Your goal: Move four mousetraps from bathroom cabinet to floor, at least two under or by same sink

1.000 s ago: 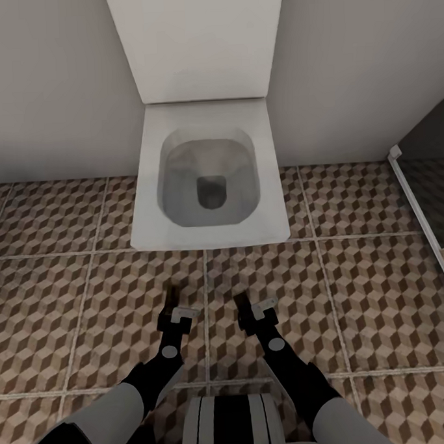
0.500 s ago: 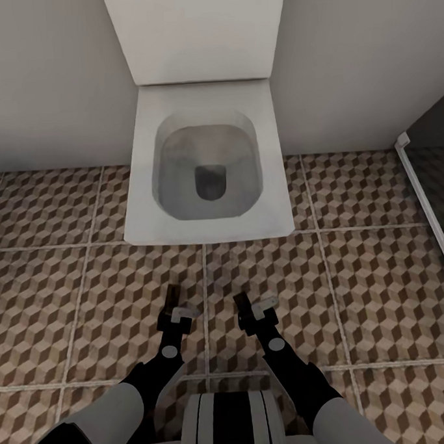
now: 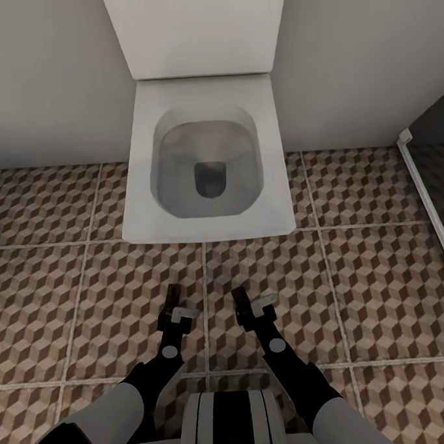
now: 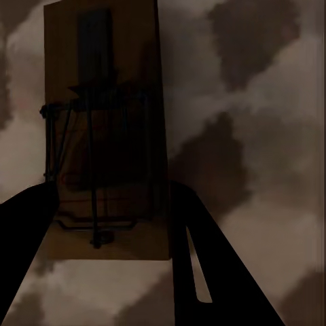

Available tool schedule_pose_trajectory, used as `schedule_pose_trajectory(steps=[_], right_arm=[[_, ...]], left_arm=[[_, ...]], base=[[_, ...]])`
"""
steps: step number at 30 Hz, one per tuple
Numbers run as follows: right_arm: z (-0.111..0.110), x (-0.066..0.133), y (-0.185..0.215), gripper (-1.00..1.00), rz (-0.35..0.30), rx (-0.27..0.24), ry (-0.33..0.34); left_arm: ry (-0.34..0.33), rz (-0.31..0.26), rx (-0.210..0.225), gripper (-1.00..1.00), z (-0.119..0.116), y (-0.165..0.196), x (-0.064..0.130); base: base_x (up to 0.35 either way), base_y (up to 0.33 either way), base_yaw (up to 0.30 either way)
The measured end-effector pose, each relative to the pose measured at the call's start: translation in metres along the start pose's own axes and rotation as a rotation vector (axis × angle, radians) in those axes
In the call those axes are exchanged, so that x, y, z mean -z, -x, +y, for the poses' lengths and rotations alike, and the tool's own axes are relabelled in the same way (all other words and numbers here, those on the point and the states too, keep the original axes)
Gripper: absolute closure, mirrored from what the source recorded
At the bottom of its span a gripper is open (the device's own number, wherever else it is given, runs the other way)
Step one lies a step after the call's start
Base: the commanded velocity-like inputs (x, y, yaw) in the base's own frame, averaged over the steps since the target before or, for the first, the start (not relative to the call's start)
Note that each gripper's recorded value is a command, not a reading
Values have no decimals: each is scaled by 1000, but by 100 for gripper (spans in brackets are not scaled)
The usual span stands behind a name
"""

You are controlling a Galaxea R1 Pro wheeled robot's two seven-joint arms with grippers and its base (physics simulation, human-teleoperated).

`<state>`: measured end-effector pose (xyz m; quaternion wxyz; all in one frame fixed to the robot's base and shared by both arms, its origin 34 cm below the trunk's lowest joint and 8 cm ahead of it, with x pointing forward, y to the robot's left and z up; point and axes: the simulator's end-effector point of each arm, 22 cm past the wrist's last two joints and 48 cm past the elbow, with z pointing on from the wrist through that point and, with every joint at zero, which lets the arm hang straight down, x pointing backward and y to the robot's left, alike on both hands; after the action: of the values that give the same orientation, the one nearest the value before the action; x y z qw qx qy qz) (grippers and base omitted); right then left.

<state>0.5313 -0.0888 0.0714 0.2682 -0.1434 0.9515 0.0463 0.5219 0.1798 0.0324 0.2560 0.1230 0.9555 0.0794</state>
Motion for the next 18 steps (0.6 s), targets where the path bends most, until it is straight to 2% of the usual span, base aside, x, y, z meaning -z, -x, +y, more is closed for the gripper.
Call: schedule_pose_trajectory(steps=[18], right_arm=[[-5, -2, 5, 100, -20, 36, -1]], left_arm=[[-4, -2, -1, 100, -1, 1, 0]], base=[[13, 0, 0]])
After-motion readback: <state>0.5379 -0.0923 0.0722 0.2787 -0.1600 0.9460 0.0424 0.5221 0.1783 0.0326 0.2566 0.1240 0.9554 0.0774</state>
